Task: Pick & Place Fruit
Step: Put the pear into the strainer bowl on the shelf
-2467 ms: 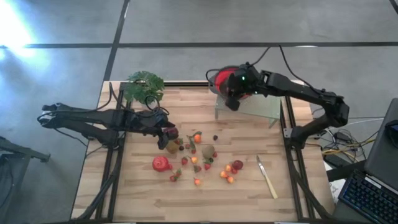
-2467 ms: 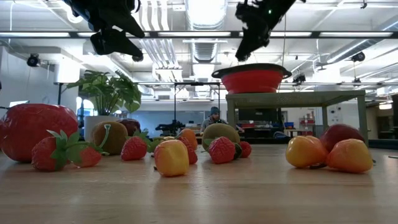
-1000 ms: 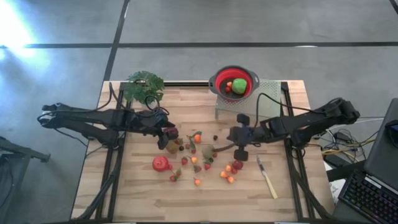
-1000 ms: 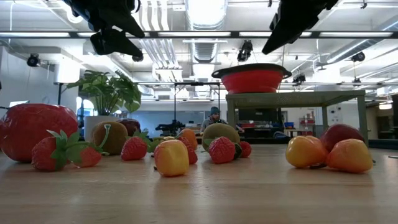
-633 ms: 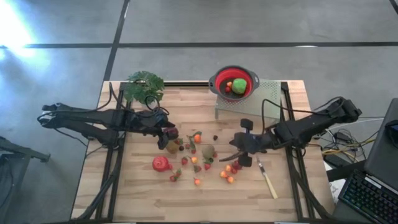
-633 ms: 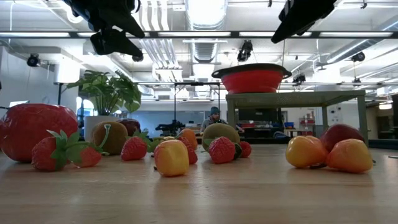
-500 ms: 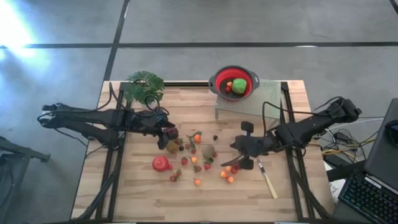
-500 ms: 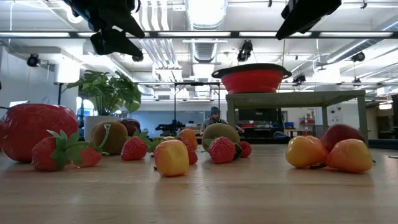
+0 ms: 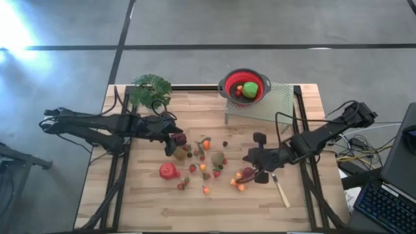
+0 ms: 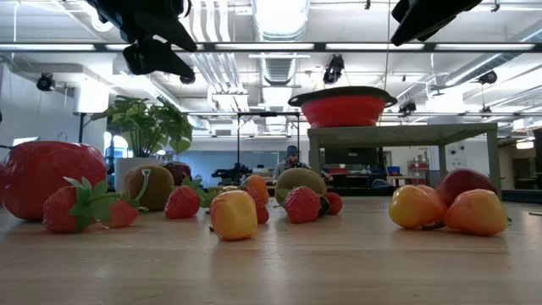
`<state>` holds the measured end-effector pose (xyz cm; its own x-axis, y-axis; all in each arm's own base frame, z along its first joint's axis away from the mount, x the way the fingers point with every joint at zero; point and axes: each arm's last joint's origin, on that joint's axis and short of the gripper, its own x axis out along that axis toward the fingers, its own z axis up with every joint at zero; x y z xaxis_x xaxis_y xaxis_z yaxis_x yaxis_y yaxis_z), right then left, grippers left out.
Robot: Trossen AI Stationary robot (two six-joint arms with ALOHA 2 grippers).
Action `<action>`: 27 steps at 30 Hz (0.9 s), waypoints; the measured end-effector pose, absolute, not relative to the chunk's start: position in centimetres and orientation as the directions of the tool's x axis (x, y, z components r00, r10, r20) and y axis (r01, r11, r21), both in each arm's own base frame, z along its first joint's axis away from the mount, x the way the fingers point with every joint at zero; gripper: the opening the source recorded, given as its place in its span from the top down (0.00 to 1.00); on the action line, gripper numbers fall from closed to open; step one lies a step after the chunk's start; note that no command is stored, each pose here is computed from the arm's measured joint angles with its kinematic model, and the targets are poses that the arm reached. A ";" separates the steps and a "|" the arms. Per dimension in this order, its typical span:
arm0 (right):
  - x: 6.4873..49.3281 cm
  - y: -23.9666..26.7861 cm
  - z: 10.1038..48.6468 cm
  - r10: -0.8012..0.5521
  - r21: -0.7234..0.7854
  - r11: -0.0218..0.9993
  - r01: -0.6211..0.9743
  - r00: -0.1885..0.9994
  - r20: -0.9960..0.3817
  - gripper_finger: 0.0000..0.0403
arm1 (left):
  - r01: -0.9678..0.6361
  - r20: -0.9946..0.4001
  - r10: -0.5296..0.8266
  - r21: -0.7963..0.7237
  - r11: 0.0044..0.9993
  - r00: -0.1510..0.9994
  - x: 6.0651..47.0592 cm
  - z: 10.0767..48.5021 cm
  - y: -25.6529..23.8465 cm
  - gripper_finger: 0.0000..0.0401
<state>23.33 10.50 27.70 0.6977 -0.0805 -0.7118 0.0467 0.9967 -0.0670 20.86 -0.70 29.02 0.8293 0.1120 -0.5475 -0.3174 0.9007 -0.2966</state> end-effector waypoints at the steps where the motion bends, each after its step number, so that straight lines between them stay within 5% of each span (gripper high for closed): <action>1: 23.3 10.6 27.7 -0.077 -0.065 0.997 0.043 0.698 -0.712 0.98 | -0.317 -0.548 0.112 -0.297 0.901 0.829 20.9 29.0 -0.7 0.32; 27: 22.3 12.0 26.5 -0.066 -0.052 0.998 0.040 0.689 -0.722 0.98 | -0.317 -0.547 0.112 -0.297 0.901 0.829 20.9 29.0 -0.7 0.32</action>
